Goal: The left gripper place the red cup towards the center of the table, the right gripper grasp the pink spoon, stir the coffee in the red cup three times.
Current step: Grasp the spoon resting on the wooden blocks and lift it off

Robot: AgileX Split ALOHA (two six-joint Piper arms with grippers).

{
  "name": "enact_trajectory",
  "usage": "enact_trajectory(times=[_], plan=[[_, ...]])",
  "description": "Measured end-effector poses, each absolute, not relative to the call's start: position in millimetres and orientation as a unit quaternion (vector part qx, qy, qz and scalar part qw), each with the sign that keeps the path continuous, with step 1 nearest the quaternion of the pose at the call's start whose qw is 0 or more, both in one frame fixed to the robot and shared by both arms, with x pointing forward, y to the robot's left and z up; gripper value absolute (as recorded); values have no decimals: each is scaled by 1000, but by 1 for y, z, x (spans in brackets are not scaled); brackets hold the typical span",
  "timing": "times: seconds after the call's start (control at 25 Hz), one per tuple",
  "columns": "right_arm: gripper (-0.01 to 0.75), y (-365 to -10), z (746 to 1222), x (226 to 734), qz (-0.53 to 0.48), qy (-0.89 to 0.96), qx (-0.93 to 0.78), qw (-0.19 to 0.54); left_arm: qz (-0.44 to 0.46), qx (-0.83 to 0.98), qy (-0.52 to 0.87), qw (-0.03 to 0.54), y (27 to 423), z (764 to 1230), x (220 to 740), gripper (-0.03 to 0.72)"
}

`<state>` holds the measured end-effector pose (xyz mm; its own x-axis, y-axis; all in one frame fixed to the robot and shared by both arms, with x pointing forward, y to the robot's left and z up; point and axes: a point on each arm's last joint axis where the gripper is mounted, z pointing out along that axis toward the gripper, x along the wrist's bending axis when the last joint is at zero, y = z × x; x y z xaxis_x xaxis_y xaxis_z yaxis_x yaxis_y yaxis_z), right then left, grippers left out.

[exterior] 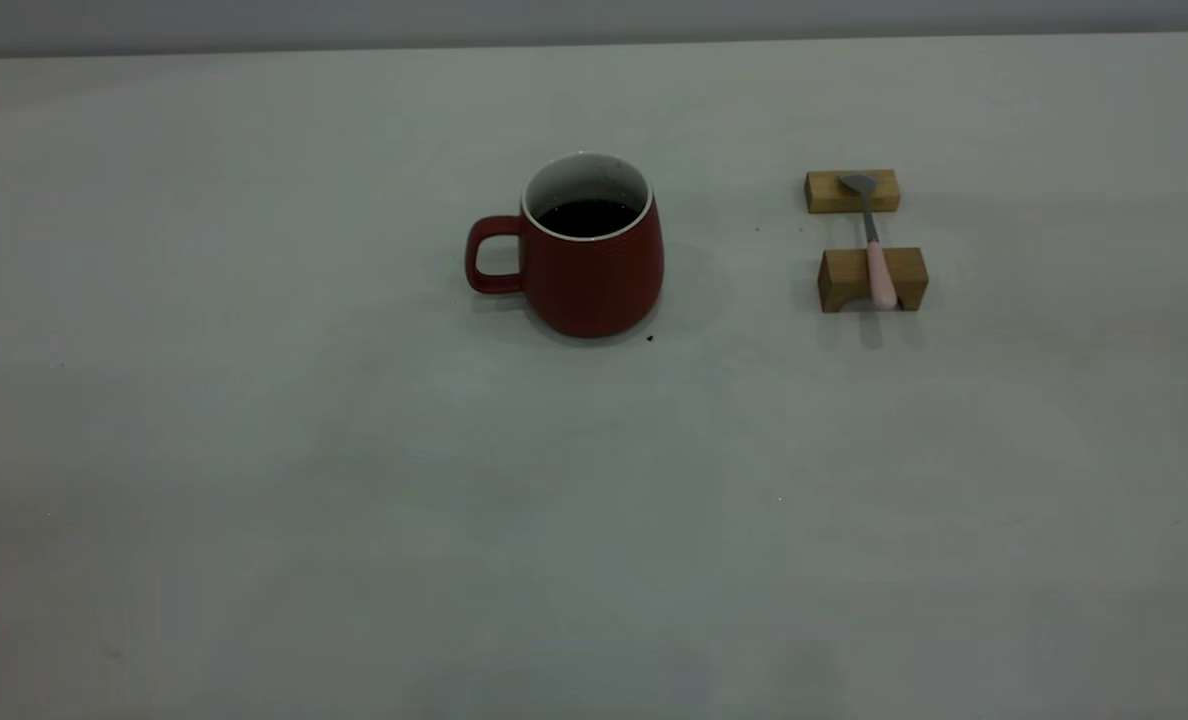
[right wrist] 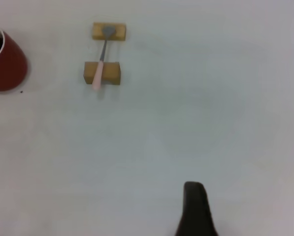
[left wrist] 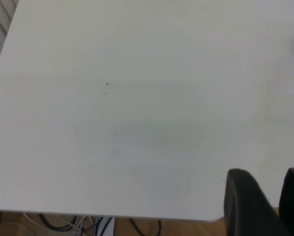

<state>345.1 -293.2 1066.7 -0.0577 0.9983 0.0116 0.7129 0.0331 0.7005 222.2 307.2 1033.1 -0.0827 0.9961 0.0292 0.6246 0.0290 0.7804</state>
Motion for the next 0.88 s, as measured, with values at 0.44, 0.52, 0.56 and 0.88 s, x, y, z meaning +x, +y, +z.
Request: enact_trajectory(times=[0.44, 0.52, 0.56, 0.88], plan=[[650, -262, 994, 511, 200, 739, 635, 104, 328, 615, 659, 284, 307, 1033, 222, 243], [650, -249, 974, 534, 186, 753, 624, 88, 328, 615, 659, 284, 307, 1033, 222, 243], [650, -242, 960, 544, 176, 761, 620, 77, 328, 615, 659, 284, 307, 1033, 222, 243], [650, -191, 880, 600, 134, 787, 601, 26, 328, 615, 659, 284, 307, 1033, 222, 243]])
